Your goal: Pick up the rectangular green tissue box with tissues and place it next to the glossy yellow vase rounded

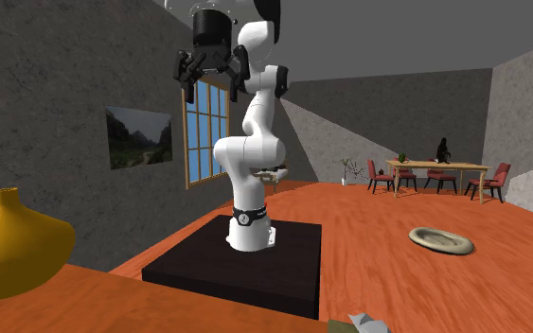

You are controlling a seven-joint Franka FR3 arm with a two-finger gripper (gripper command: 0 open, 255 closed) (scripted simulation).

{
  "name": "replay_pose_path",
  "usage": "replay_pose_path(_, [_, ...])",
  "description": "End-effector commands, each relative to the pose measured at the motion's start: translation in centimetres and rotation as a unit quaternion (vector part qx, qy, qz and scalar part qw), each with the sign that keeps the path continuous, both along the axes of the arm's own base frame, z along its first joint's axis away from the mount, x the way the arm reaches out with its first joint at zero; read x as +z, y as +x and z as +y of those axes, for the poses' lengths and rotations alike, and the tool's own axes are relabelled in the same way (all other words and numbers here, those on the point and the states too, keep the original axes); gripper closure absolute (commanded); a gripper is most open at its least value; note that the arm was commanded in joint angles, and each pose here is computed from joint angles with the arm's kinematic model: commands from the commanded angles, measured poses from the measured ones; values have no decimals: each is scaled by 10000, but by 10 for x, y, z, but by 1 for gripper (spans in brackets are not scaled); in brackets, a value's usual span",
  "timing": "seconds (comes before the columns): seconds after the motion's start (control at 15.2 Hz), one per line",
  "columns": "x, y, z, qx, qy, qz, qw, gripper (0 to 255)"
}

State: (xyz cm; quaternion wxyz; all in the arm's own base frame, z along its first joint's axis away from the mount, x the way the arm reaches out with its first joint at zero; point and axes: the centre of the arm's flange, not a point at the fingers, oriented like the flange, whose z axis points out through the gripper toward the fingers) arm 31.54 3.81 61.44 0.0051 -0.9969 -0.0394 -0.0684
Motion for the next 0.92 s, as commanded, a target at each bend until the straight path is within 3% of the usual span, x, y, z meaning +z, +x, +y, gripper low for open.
replay_pose_path(0.0, [0,0,0,0,0,0,10000,0])
replay_pose_path(0.4, [-52,34,34,-278,426,-183,9985,0])
replay_pose_path(0.86, [-107,79,77,-600,922,-396,9931,0])
